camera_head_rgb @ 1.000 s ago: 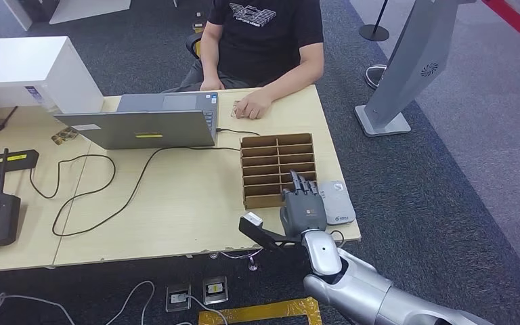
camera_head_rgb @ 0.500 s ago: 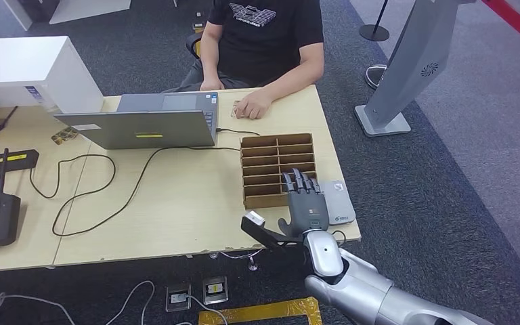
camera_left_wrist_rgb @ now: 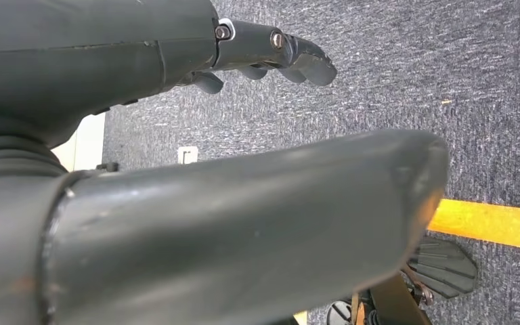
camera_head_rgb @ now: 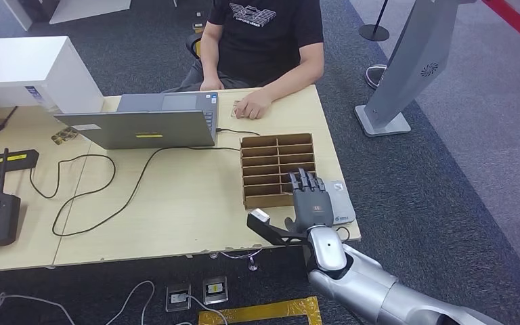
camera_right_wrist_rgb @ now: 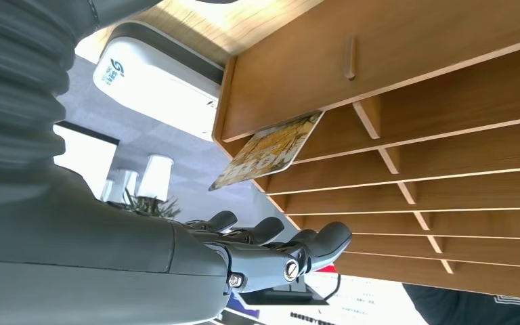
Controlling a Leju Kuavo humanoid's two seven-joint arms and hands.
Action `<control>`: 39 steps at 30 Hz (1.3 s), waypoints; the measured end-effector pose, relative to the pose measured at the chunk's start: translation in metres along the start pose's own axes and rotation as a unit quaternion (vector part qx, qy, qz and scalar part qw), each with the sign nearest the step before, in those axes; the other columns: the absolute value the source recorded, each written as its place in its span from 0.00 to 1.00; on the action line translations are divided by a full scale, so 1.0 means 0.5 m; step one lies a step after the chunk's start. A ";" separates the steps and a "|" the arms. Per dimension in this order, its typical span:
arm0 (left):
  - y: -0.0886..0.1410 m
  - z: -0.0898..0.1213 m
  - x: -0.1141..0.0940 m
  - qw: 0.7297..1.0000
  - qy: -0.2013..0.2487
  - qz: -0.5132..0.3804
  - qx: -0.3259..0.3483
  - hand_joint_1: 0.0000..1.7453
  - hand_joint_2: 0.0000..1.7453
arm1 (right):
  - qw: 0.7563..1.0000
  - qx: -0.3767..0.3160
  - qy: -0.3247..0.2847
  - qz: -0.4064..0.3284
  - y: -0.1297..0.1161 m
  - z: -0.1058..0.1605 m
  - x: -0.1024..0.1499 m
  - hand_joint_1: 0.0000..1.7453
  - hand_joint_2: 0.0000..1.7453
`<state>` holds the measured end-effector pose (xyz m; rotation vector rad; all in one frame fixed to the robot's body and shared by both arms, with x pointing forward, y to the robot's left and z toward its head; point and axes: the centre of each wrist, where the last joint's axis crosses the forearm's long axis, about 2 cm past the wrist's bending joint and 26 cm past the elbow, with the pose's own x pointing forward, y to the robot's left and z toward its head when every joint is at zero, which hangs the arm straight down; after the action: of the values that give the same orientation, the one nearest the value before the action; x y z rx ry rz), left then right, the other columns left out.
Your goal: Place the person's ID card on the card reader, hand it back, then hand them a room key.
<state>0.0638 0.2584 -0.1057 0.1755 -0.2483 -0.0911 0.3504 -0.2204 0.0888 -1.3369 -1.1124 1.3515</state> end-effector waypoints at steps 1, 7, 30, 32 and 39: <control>0.000 0.000 0.000 1.000 0.000 0.000 0.000 0.00 0.00 | 1.000 0.000 0.001 -0.001 0.000 -0.001 -0.001 0.00 1.00; 0.000 0.000 0.000 1.000 0.001 0.001 0.000 0.00 0.00 | 1.000 0.000 0.001 -0.003 0.001 -0.001 -0.001 1.00 1.00; -0.001 0.000 0.000 1.000 0.007 0.001 -0.001 0.00 0.00 | 0.999 -0.013 -0.010 -0.045 -0.012 -0.005 0.017 1.00 1.00; -0.001 0.000 0.000 1.000 0.007 0.000 -0.001 0.00 0.00 | 0.999 -0.014 -0.009 -0.046 -0.011 -0.005 0.017 1.00 1.00; -0.001 0.000 0.000 1.000 0.007 -0.001 -0.001 0.00 0.00 | 0.999 -0.016 -0.004 -0.048 -0.008 -0.005 0.015 1.00 1.00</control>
<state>0.0639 0.2579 -0.1056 0.1737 -0.2347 -0.0924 0.3528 -0.2124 0.0912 -1.2855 -1.1938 1.2758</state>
